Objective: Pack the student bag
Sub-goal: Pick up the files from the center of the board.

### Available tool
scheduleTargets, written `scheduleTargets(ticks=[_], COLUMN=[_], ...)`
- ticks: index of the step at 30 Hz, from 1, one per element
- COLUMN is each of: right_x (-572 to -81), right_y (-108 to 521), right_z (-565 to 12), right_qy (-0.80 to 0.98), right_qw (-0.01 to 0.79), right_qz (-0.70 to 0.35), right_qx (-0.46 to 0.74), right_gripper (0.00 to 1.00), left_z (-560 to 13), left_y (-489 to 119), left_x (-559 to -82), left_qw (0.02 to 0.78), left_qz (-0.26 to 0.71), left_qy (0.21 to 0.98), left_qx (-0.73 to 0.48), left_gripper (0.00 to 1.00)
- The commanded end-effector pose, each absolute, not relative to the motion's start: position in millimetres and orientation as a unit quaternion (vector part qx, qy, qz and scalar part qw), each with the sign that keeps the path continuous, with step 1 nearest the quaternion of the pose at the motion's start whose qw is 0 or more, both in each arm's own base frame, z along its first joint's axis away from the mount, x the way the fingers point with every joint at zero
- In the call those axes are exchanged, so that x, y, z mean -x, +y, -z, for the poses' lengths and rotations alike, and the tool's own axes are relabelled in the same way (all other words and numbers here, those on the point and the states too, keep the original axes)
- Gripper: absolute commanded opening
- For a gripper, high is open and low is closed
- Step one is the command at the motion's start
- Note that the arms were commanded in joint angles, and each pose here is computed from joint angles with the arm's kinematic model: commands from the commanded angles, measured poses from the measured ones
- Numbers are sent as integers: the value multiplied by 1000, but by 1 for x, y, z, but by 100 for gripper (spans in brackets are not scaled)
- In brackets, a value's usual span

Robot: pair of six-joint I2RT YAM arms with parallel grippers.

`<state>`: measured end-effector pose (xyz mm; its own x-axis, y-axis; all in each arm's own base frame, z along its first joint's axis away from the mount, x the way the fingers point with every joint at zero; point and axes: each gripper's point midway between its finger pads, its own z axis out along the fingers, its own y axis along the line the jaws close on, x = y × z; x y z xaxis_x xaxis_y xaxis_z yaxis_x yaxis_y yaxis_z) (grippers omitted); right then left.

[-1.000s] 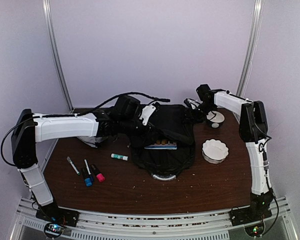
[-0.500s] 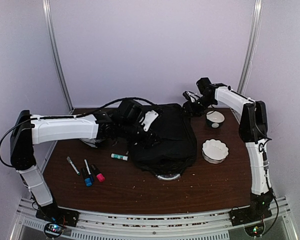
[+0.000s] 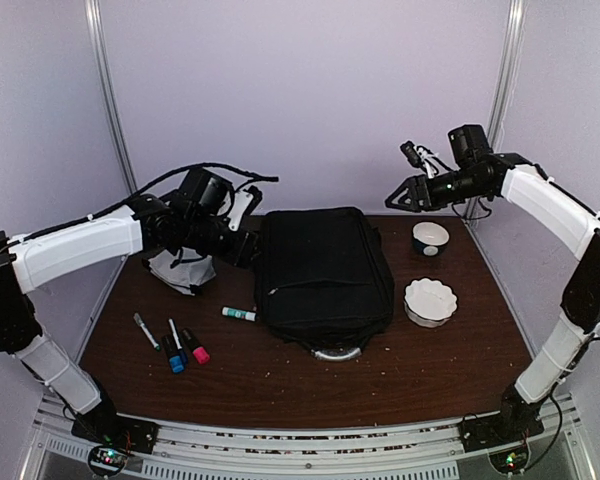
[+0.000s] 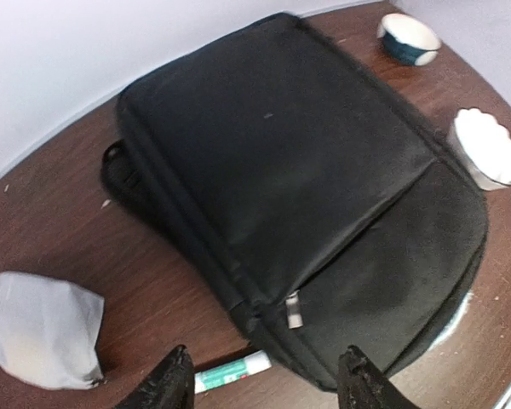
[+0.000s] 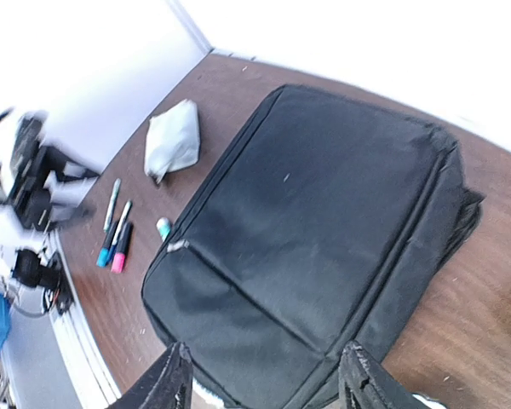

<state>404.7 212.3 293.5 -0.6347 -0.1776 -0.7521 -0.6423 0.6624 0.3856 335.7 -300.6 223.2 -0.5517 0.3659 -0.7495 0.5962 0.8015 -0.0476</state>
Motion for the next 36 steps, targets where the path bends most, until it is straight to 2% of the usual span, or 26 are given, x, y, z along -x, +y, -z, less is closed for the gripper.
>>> scheduleTargets(ticks=[1,6,12,26,36], right_x=[-375,-356,-356,-350,-350], right_y=[218,218,224,228,231], right_z=[-299,-290,-281,-270,-265], right_qy=[809,792,793,792,790], right_qw=[370,387,366,350,340], right_qz=[-349,-355,-371,-381,-390], right_qx=[295,310,315,325,328], right_gripper=[59,60,60,61,61], left_z=[-192,-163,-120,-89,-68], left_y=[-243,-175,-147,-133,-124], left_x=[-353,-366,-367,-387,-391], left_qw=[342,314,283,275,248], left_qz=[84,67,101,64,23], left_qy=[919,947,944,931,926], left_qx=[-177,-3,140,233,283], left_gripper=[58,59,60,54,44])
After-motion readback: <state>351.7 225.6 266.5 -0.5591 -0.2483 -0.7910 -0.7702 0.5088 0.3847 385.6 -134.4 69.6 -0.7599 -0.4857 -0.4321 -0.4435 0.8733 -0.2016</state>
